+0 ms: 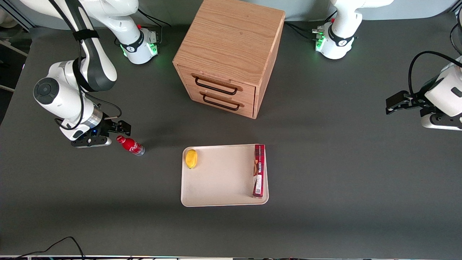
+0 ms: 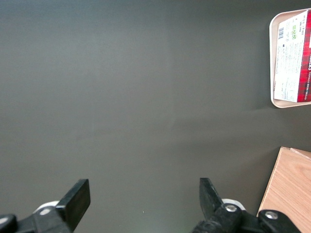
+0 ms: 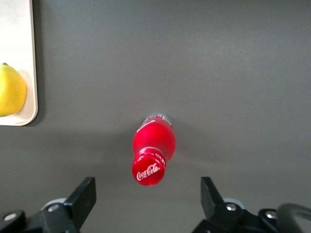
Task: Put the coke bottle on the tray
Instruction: 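Close the right gripper around the bottle's neck and lift it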
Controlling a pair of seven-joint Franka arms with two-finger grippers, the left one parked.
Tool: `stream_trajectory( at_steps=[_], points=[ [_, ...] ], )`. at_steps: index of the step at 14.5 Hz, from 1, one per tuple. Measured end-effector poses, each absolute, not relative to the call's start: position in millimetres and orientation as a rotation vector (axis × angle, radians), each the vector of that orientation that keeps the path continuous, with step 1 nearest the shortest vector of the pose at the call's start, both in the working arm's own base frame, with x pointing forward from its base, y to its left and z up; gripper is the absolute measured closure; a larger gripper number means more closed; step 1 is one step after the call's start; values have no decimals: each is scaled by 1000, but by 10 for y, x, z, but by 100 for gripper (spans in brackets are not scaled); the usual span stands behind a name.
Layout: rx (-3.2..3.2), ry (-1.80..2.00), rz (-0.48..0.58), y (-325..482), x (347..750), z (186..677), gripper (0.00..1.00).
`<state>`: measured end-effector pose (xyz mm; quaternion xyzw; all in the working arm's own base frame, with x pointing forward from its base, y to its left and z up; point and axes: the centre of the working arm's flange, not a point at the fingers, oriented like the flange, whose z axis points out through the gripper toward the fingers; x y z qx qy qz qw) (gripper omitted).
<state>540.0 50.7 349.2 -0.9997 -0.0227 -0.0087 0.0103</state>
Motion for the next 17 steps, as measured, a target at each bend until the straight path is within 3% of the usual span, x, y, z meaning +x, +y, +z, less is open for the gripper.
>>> stream_trajectory(
  at_steps=[11,17],
  points=[
    [-3113,-63,-95,467,5469,3311,8],
    [-3113,-63,-96,463,5471,3313,69]
  ],
)
